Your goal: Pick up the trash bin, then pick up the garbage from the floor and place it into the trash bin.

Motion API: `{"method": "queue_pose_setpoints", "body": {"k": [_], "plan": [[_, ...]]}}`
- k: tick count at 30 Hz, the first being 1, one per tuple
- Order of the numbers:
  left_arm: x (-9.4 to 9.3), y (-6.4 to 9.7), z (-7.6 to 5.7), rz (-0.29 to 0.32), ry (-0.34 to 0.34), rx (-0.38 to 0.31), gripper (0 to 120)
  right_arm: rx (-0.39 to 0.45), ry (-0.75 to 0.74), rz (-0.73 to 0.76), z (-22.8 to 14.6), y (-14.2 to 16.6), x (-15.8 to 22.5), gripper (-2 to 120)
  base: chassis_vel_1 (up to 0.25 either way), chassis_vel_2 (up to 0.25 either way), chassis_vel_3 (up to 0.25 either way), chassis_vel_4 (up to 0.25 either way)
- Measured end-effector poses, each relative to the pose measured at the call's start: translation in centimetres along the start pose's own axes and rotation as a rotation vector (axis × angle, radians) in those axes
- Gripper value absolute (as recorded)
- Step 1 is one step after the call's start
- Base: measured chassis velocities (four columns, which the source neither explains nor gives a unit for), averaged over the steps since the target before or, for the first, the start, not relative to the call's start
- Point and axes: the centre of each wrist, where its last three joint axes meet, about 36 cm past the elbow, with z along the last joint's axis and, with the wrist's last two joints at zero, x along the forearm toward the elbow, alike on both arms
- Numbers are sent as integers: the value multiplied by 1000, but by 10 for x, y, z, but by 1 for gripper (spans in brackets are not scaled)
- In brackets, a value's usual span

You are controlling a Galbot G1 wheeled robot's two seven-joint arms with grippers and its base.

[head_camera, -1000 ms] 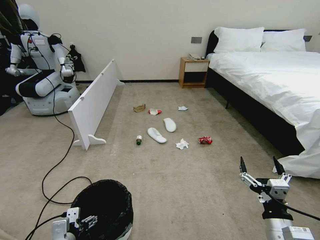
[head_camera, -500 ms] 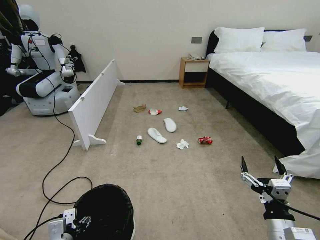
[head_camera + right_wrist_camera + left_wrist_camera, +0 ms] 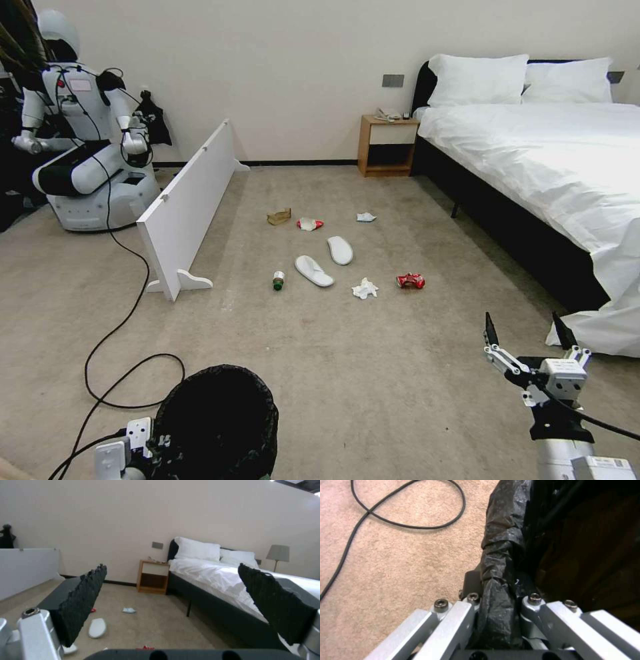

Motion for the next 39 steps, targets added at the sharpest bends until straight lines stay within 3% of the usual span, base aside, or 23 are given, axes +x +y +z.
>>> {"method": "queue_pose_setpoints", "body": {"k": [4, 11, 16, 18, 22, 24, 29, 39], "plan": [[5, -2, -4, 15, -19, 22, 6, 4, 2, -1, 0, -1, 0, 100, 0, 0, 0, 0], [29, -5, -28, 27, -125, 52, 3, 10, 8, -5, 1, -3, 1, 100, 0, 0, 0, 0], [46, -4, -41, 49, -201, 31, 3, 11, 13, -6, 3, -3, 2, 100, 0, 0, 0, 0], [60, -3, -51, 66, -276, 1, 3, 13, 19, -4, 4, -4, 2, 100, 0, 0, 0, 0], [71, -3, -58, 66, -328, -13, 3, 16, 31, 6, 4, -5, 3, 100, 0, 0, 0, 0], [85, -6, -65, 71, -364, -21, 3, 24, 57, 32, 5, -8, 6, 100, 0, 0, 0, 0], [96, -11, -70, 52, -367, 5, 3, 35, 105, 61, 4, -16, 11, 100, 0, 0, 0, 0], [110, -20, -73, 43, -276, 62, 3, 44, 150, -14, 14, -39, 23, 100, 0, 0, 0, 0]]}}
